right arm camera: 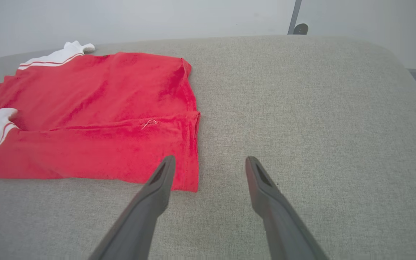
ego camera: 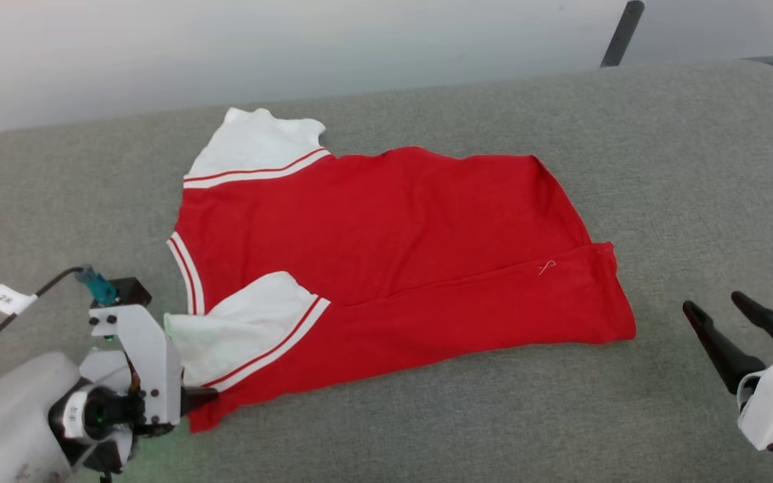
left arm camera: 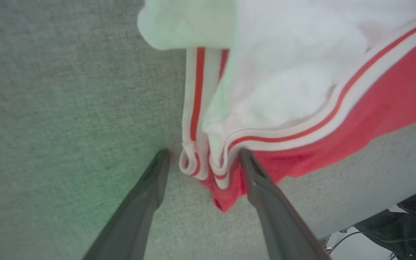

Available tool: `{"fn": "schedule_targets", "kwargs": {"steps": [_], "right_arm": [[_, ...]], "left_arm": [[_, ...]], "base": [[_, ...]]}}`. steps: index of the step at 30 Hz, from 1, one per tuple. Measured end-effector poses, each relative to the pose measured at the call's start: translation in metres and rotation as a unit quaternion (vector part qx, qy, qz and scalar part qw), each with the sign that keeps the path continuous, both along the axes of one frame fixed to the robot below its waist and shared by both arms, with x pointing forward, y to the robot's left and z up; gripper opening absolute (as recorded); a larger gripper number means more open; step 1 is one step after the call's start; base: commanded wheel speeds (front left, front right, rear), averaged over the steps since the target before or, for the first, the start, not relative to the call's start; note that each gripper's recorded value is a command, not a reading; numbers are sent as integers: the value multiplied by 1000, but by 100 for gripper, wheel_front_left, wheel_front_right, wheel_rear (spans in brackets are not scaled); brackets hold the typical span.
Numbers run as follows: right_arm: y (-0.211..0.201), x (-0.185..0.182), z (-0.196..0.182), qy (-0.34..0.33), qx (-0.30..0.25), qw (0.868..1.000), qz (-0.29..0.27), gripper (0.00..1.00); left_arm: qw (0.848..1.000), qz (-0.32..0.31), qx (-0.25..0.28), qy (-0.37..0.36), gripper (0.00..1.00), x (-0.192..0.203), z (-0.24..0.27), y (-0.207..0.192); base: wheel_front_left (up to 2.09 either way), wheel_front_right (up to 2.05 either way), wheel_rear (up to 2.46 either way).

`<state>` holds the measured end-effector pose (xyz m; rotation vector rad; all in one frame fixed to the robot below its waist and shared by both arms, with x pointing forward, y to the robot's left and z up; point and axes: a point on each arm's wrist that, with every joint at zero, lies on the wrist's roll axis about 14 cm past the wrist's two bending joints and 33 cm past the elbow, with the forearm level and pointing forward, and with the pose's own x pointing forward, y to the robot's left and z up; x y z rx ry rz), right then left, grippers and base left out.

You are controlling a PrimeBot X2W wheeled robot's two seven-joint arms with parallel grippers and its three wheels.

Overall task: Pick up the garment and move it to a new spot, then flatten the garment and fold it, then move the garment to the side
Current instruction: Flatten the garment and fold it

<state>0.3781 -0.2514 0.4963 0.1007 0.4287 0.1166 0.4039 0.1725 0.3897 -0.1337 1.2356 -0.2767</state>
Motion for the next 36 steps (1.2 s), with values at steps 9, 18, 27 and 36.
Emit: {"fn": "schedule_targets", "kwargs": {"steps": [9, 18, 27, 36], "right_arm": [[2, -5, -9, 32, 9, 999, -6, 100], [25, 3, -36, 132, 20, 990, 32, 100], [34, 26, -66, 219, -9, 974, 56, 100], [44, 32, -109, 304, -17, 950, 72, 100]], "left_arm": [[999, 19, -26, 39, 0, 3, -17, -4], [998, 17, -39, 39, 0, 6, -18, -8], [998, 17, -51, 34, 0, 10, -19, -11], [997, 26, -66, 34, 0, 13, -24, -11]], "base": [[0, 0, 0], [0, 0, 0], [0, 0, 0], [0, 0, 0]]}}
